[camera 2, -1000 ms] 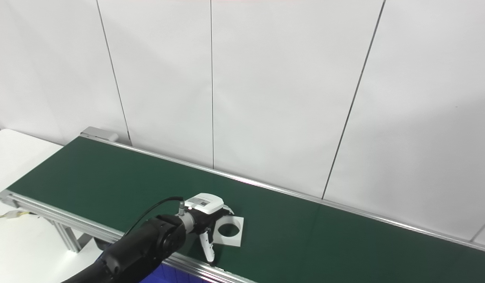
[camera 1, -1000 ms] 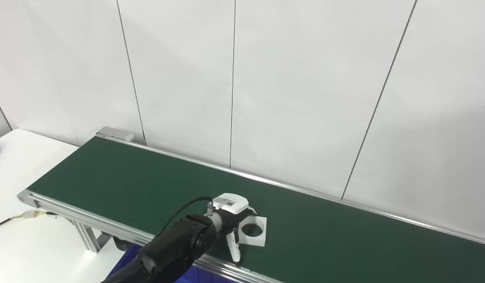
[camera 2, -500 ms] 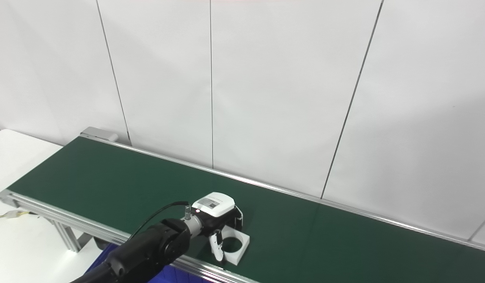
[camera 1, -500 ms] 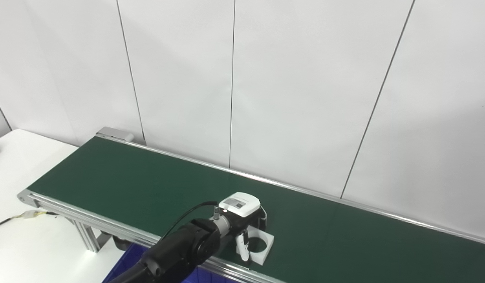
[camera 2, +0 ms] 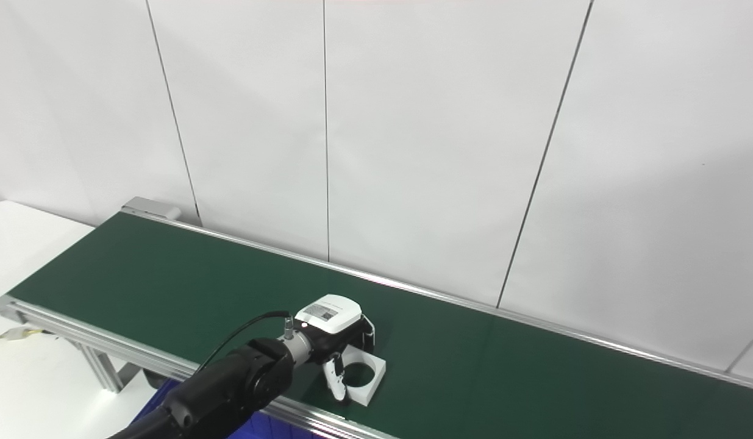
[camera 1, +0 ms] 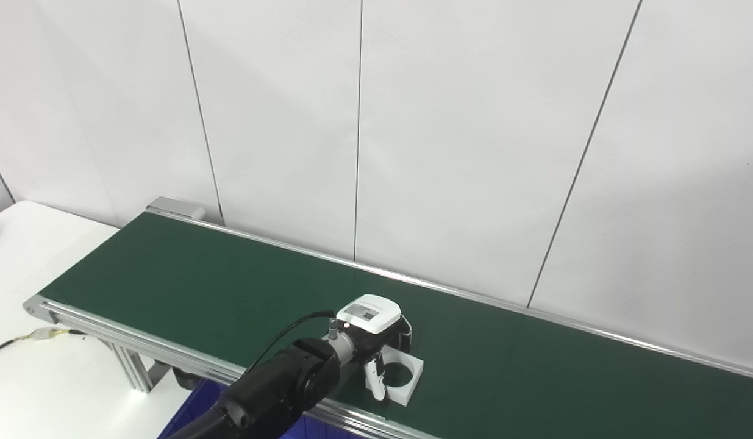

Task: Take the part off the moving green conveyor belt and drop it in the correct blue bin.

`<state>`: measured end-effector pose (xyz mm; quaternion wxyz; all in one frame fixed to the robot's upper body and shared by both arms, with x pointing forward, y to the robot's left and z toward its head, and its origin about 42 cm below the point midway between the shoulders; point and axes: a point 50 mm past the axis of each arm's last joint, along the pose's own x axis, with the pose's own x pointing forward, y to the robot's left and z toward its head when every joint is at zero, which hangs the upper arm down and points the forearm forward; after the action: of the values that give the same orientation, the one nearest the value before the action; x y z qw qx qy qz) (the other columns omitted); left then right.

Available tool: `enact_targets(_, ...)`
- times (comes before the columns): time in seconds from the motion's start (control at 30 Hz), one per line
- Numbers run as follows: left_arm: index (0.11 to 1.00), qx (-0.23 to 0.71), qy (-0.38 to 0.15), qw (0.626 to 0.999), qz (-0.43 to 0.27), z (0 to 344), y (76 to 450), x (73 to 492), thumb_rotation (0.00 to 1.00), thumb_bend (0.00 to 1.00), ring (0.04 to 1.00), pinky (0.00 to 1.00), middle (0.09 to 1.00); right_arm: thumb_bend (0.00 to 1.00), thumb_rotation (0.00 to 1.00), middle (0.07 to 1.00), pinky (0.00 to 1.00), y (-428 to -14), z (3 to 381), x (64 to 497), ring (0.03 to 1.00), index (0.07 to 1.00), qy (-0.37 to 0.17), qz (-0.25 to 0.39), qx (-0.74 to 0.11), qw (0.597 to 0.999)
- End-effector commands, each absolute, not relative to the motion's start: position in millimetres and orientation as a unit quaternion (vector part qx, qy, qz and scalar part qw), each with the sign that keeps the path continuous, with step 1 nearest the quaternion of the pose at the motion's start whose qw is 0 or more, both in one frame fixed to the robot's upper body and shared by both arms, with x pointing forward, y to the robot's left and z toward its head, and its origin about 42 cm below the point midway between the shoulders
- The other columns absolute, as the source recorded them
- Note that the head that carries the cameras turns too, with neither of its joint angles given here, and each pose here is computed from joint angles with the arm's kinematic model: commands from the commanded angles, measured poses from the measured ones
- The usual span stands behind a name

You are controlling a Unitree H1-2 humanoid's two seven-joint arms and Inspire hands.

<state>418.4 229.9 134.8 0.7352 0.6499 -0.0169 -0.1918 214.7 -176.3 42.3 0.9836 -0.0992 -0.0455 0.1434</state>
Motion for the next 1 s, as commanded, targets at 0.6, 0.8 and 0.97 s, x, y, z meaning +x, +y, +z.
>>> enact_targets(0.6,0.486,0.617,-0.091,0.765,-0.160,208.3,236.4,388.0,0.00,0.52,0.613,0.80,0.489,0.58,0.32,0.808,0.73,-174.6,58.9,211.9,0.800,0.865,-0.085,0.143,-0.096,0.981)
enact_targets(0.8,0.508,0.596,-0.120,0.777,-0.163,220.3,233.0,371.8,0.00,0.52,0.584,0.75,0.470,0.58,0.30,0.809,0.73,-175.0,61.6,209.7,0.799,0.865,-0.083,0.142,-0.099,0.981)
enact_targets(0.97,0.503,0.580,-0.146,0.785,-0.162,228.5,232.2,357.8,0.00,0.52,0.574,0.76,0.475,0.58,0.25,0.811,0.73,-175.6,61.8,209.3,0.800,0.863,-0.082,0.143,-0.097,0.981)
